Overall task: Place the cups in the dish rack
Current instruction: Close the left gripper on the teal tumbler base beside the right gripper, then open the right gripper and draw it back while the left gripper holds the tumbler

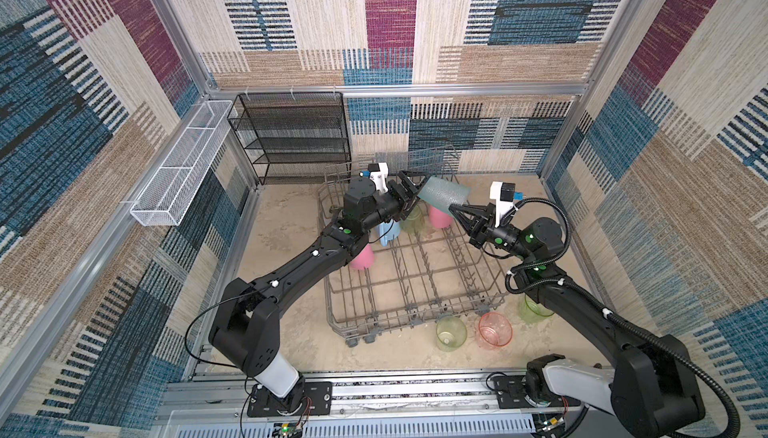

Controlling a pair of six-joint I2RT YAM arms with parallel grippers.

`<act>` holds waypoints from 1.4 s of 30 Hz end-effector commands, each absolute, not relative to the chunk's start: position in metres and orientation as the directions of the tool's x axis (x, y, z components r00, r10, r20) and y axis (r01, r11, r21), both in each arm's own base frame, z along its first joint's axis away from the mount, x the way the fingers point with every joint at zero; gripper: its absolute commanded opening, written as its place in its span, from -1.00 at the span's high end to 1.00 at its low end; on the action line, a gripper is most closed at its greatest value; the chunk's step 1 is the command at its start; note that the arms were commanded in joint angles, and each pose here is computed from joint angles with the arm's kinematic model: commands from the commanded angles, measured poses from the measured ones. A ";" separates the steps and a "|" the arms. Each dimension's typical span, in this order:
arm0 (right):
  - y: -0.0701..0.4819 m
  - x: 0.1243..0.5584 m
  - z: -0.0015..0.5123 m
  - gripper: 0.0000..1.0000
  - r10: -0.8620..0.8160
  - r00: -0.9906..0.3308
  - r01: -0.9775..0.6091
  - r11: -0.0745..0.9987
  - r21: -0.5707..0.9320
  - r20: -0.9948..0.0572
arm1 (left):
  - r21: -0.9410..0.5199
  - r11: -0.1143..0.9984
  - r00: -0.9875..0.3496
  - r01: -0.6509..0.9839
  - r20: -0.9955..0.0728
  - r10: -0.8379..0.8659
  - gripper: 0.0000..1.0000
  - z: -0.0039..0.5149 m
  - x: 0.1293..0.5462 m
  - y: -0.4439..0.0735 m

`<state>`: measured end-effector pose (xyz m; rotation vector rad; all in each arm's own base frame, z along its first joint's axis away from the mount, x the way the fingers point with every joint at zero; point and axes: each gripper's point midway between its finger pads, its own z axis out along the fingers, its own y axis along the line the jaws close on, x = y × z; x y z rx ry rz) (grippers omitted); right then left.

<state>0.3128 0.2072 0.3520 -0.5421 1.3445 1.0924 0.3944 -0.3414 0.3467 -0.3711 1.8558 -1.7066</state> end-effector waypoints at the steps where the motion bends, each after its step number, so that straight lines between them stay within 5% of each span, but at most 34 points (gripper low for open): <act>1: 0.207 0.309 0.361 1.00 0.320 -0.099 -0.869 0.433 0.239 -0.942 | -0.977 0.073 -0.795 0.202 -0.207 -0.570 -0.93 0.363 0.392 -0.349; 30: 0.208 0.314 0.358 1.00 0.317 -0.131 -0.861 0.433 0.266 -0.939 | -0.968 0.086 -0.780 0.236 -0.241 -0.577 -0.50 0.358 0.394 -0.363; 35: 0.208 0.316 0.357 0.50 0.315 -0.138 -0.857 0.437 0.272 -0.939 | -0.965 0.107 -0.774 0.241 -0.258 -0.578 -0.49 0.355 0.393 -0.361; 42: 0.209 0.318 0.355 0.19 0.313 -0.149 -0.853 0.439 0.281 -0.938 | -0.961 0.144 -0.747 0.237 -0.275 -0.605 -0.43 0.346 0.398 -0.351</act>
